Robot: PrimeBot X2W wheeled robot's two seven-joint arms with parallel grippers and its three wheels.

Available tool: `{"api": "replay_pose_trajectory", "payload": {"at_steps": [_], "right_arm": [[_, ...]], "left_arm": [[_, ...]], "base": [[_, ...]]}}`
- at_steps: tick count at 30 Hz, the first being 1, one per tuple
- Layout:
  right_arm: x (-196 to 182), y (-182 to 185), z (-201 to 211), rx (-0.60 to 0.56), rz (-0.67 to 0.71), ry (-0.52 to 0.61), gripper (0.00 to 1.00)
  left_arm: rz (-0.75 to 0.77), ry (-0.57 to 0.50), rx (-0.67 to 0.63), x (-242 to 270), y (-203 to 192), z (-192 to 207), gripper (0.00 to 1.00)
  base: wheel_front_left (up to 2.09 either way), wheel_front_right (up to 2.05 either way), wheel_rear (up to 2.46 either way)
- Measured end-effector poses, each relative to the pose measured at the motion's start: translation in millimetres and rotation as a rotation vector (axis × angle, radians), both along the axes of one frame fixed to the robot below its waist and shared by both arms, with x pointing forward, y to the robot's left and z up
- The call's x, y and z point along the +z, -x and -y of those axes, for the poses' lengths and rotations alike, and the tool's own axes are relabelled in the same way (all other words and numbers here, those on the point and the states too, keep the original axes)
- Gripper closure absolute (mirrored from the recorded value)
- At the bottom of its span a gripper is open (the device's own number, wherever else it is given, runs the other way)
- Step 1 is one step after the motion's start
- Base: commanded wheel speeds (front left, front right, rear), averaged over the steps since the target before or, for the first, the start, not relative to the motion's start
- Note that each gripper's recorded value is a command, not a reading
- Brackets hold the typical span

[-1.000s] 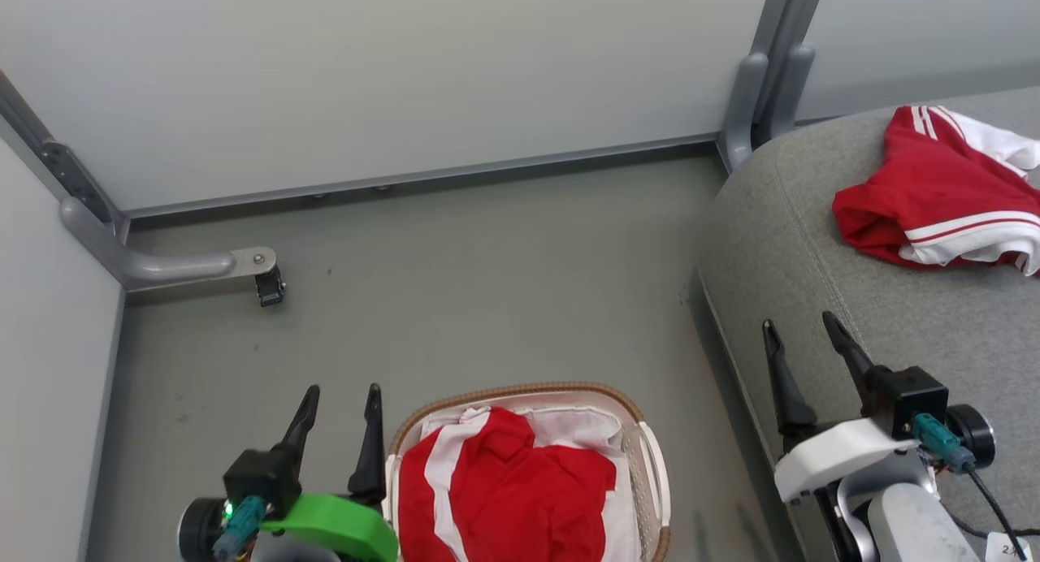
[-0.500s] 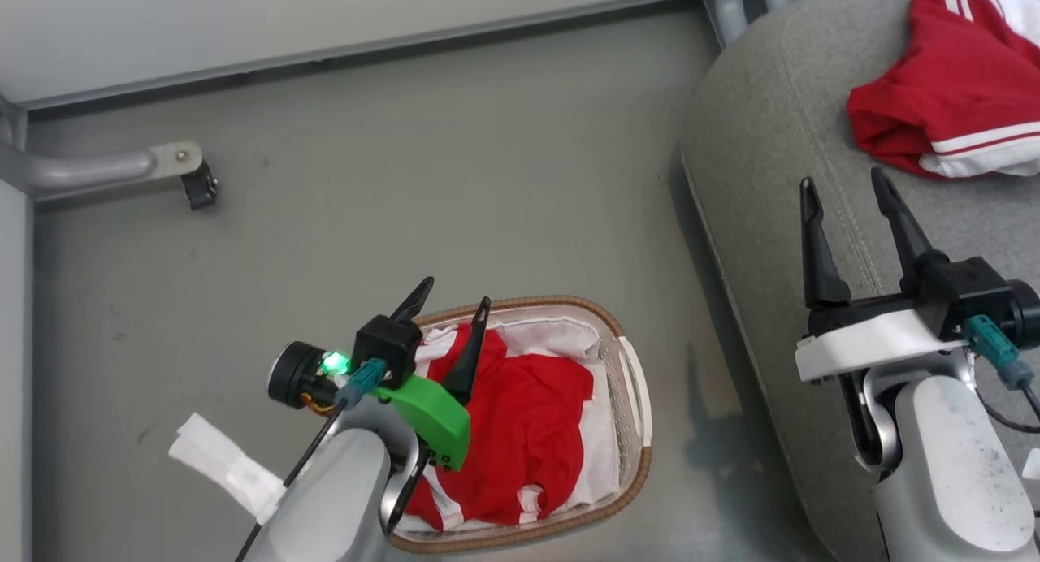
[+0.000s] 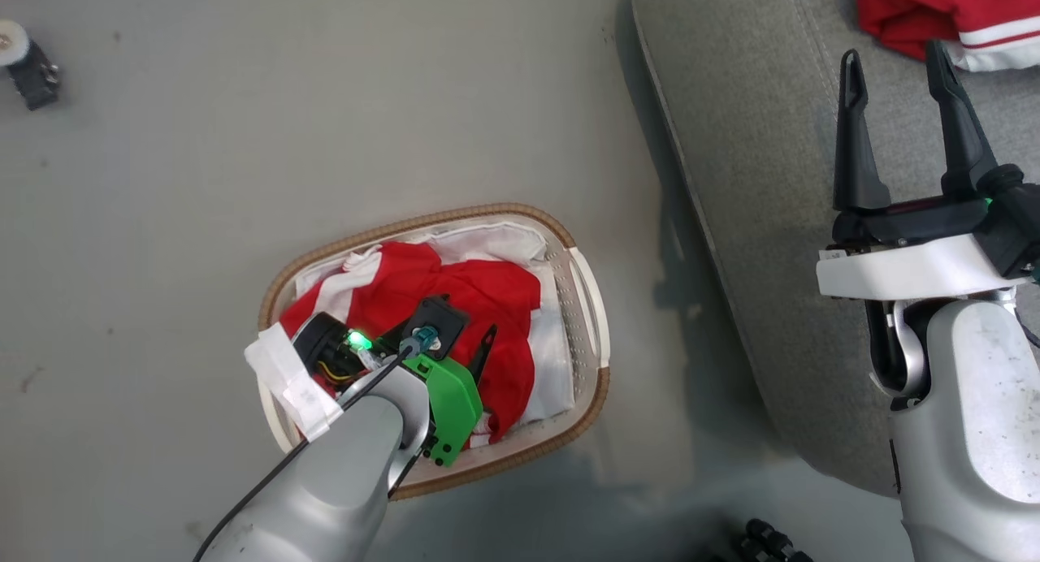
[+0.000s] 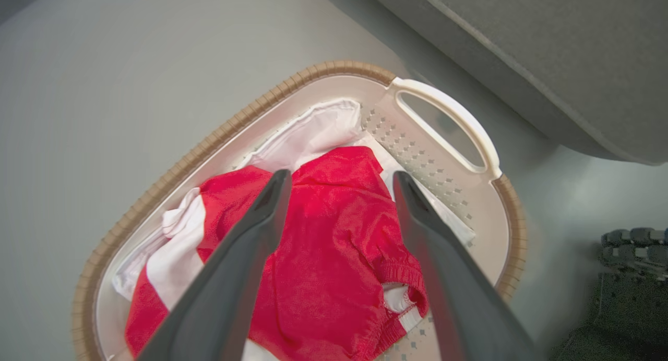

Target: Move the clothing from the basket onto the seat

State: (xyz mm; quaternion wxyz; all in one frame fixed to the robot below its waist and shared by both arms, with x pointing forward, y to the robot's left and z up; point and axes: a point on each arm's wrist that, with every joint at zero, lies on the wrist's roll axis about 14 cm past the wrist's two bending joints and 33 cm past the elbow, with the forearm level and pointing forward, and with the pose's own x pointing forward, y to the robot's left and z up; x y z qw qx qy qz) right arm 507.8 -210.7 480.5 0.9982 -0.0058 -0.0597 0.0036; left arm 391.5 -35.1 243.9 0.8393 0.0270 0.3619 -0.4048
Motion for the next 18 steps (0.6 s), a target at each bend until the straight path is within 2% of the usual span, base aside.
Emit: {"api": "replay_pose_trajectory", "payload": {"at_steps": [10, 18], "right_arm": [[-22, -16, 15, -0.024, -0.008, 0.028, 0.00], [-47, -19, 28, -0.046, -0.053, 0.034, 0.00]], "left_arm": [[-0.197, -0.117, -0.126, -81, 28, 2, 0.00], [-0.271, -0.126, -0.179, -122, 41, 10, 0.00]], "base": [[0.00, 0.00, 0.00], [0.00, 0.00, 0.00]]}}
